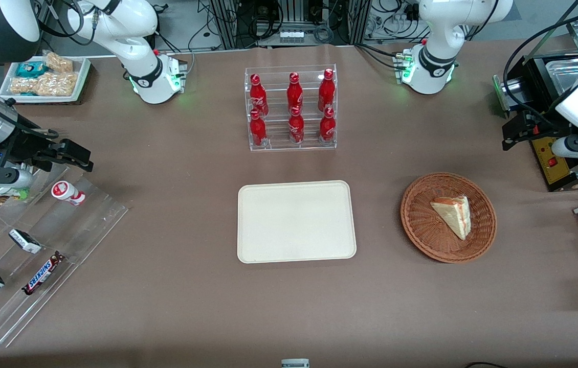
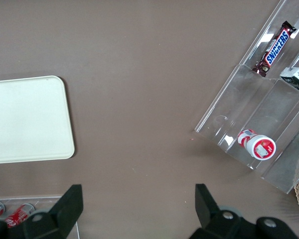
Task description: Place sandwich from basket to tray
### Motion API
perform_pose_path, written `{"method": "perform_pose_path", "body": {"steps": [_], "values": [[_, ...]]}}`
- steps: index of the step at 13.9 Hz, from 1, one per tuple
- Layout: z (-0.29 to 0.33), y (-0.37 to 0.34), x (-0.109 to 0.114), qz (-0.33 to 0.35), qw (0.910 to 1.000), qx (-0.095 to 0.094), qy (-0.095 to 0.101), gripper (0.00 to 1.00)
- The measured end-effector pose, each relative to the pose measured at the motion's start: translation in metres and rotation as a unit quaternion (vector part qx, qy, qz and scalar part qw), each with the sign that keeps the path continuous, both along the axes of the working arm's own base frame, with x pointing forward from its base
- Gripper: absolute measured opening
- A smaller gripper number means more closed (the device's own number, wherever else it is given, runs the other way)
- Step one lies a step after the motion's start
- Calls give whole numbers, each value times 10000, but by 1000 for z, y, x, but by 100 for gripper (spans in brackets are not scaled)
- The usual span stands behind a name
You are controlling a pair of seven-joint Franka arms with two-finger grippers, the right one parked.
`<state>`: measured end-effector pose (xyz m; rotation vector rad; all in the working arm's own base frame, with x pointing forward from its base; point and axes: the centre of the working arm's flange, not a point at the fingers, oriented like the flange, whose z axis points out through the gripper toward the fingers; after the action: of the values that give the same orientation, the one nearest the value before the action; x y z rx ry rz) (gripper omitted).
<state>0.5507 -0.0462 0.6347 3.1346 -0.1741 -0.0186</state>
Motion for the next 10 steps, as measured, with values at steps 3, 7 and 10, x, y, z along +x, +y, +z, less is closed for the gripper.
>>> {"method": "perform_pose_path", "body": {"steps": [3,7,10], "values": [[3,-1,8,-7,10000,-4,38,100],[-3,-2,7,-13,9997,12,242,100],[-20,-1,4,-5,9985,38,548,100]]}}
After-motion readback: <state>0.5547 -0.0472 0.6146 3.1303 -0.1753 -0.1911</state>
